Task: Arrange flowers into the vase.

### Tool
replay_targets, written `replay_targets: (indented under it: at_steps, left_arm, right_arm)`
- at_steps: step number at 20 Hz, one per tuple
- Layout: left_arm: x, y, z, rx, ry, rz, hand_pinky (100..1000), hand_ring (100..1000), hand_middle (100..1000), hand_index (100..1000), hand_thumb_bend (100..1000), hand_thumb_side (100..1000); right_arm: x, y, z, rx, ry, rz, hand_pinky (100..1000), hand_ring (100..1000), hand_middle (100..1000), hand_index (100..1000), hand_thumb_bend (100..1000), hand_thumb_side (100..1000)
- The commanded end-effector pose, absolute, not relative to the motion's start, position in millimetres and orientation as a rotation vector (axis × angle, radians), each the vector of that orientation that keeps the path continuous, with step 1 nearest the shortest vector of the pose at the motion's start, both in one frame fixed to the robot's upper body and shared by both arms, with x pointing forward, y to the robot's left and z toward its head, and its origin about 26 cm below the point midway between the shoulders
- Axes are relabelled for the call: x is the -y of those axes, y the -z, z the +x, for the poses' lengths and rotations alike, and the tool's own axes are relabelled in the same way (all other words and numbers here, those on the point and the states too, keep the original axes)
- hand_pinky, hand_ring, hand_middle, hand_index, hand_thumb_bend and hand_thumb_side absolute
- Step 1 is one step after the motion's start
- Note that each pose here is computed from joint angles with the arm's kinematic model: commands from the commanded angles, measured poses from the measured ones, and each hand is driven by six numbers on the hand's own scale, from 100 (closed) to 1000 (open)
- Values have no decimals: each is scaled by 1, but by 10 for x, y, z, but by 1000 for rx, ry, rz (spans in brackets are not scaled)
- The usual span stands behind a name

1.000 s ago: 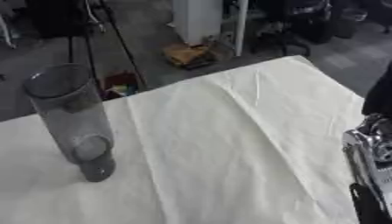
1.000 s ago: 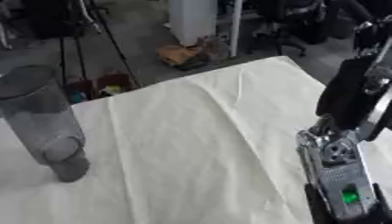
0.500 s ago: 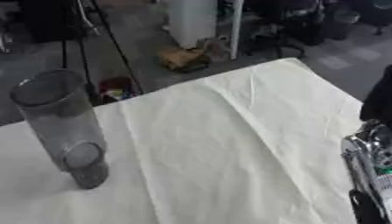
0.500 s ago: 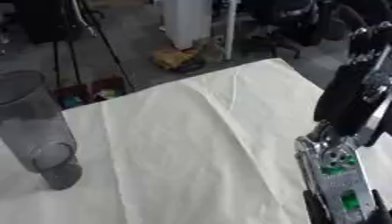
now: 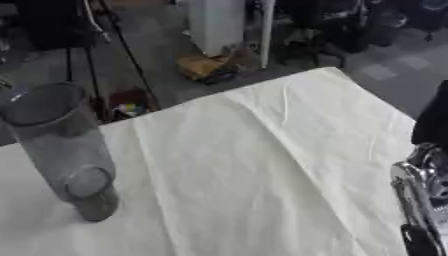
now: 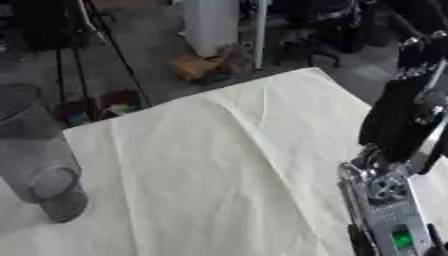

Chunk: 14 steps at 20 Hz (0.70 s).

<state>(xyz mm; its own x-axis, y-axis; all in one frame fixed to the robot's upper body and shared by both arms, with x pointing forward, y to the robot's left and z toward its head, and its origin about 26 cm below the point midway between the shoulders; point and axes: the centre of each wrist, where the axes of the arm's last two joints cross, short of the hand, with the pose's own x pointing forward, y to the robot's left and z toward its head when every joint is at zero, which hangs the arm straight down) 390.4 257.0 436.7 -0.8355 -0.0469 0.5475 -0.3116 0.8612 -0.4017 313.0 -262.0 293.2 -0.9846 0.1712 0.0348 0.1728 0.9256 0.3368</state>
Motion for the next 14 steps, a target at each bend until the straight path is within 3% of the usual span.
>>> replay_targets:
  at_steps: [1, 14]
  left_arm:
    - [-2569, -4481, 3844, 2537, -663, 258, 100, 100, 100, 136, 142, 785]
    - [-2486, -4396, 3886, 2543, -575, 308, 100, 100, 100, 134, 124, 774]
  right_arm:
    - [2611, -3016, 3096, 3115, 538, -253, 728, 815, 774, 836, 100, 748]
    - [2600, -3018, 3098, 3114, 539, -249, 729, 817, 774, 838, 100, 740]
